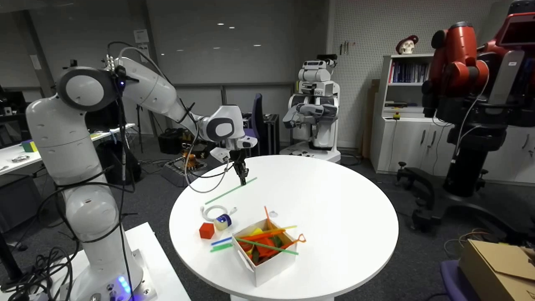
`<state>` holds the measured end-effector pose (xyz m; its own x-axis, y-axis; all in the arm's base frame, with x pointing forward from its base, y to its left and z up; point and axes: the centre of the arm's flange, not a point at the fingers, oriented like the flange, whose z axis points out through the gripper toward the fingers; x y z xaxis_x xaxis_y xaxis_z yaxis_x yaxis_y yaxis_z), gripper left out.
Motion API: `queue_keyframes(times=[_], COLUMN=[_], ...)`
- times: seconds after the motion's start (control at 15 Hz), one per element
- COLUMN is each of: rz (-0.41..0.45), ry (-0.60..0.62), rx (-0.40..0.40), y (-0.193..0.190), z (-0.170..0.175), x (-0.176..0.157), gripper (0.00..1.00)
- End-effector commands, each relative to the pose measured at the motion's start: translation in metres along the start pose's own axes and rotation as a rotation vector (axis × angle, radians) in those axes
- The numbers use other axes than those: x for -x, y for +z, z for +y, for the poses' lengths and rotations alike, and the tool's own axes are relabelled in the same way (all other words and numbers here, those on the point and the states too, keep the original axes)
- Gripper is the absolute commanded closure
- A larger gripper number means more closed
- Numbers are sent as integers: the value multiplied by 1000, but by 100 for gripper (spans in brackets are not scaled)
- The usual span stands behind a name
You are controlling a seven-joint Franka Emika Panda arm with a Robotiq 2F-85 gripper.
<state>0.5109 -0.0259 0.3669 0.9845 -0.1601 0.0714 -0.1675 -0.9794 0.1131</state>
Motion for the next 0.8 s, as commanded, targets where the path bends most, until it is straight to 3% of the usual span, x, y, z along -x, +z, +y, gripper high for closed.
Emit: queue_keyframes(times=[0.0, 0.4, 0.73], rz=[116, 362, 549], ry=[144, 352, 554], rx=[-69, -96, -48], y=[-26, -17, 0], z=[47, 129, 185], x=[19, 3, -3], gripper=[100, 100, 100])
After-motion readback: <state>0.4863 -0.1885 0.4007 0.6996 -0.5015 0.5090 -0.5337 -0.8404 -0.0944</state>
